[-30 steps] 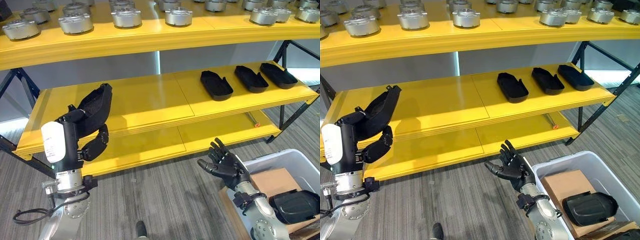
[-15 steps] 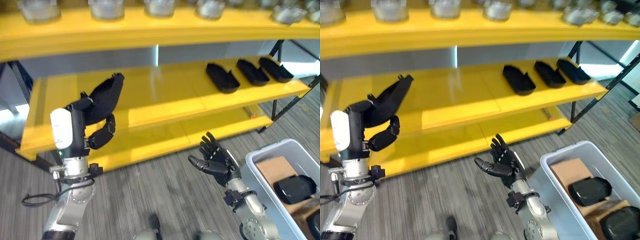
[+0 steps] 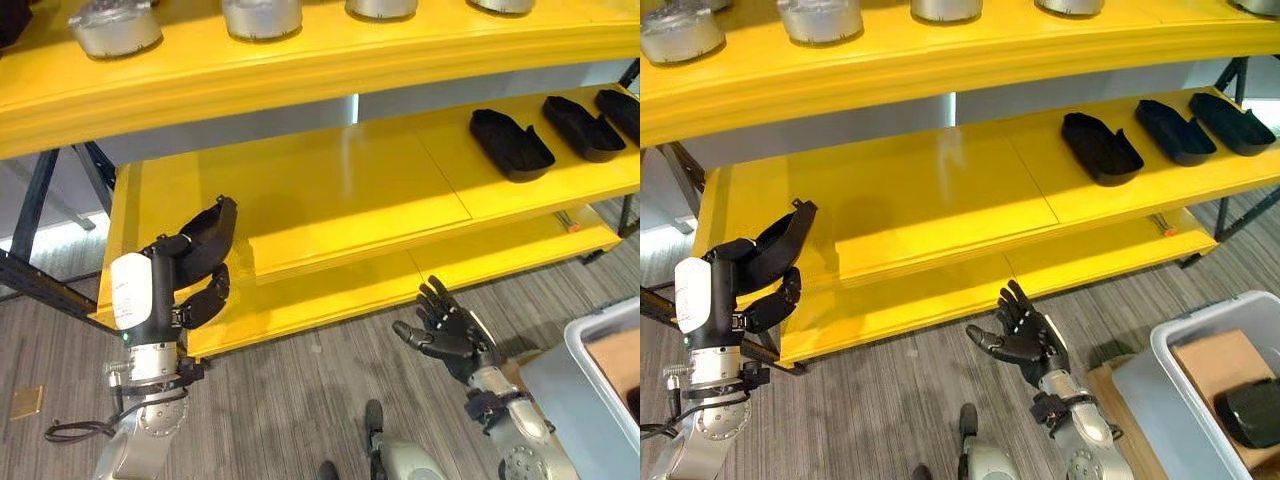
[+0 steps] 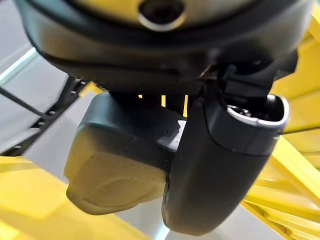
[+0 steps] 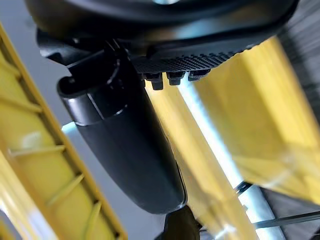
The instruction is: Move parts from the plastic box to the shelf.
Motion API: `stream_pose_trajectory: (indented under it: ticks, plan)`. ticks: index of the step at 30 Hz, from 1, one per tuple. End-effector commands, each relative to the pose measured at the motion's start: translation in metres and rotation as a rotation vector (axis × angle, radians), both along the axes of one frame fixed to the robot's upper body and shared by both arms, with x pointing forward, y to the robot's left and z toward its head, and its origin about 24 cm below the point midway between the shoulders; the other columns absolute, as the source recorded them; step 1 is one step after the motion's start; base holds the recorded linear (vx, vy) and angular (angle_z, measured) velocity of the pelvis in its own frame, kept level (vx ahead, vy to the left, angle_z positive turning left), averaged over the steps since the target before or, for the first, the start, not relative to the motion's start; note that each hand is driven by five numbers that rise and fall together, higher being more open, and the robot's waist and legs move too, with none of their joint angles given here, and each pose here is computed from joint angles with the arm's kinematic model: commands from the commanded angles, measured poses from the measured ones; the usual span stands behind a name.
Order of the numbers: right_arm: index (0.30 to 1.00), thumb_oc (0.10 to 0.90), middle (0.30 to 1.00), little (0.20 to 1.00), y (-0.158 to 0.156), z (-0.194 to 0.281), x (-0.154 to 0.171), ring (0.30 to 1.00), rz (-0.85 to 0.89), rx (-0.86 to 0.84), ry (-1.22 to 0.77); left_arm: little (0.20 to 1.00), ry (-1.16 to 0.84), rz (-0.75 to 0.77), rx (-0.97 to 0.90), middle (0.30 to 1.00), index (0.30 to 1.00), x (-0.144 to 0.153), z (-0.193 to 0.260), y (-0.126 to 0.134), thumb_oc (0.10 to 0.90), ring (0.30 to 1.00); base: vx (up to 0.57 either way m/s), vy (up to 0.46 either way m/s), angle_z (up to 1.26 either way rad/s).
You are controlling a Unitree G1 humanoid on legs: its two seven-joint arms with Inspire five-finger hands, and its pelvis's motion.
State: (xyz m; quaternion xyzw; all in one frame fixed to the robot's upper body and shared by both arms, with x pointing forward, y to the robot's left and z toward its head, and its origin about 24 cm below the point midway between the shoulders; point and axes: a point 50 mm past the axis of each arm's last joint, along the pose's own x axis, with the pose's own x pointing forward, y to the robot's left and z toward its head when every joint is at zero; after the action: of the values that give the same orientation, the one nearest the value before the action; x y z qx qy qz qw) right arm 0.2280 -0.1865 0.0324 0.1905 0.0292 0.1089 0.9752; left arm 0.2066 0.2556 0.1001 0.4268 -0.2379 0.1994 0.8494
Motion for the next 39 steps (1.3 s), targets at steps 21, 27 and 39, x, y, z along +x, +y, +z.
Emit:
stream_pose_trajectory:
  ticks: [21, 27, 39]
  plan:
    - [1.0, 0.9, 1.0, 1.0, -0.006, 0.031, 0.004, 1.0, 0.005, -0.016, -0.207, 0.3, -0.414, -0.133, 0.068, 0.3, 0.3, 0.006, 0.076, -0.019, 0.4, 0.3, 0.07, -0.034, -0.03]
    - [1.0, 0.9, 1.0, 1.0, -0.01, 0.028, 0.003, 1.0, 0.0, -0.044, -0.221, 0.3, -0.436, -0.116, 0.074, 0.3, 0.3, 0.012, 0.079, -0.021, 0.4, 0.3, 0.02, -0.155, 0.13]
    - [1.0, 0.9, 1.0, 1.0, -0.013, 0.019, 0.0, 1.0, 0.046, -0.044, -0.165, 0.3, -0.415, -0.026, 0.065, 0.3, 0.3, 0.014, 0.077, -0.004, 0.4, 0.3, 0.11, 0.199, -0.24]
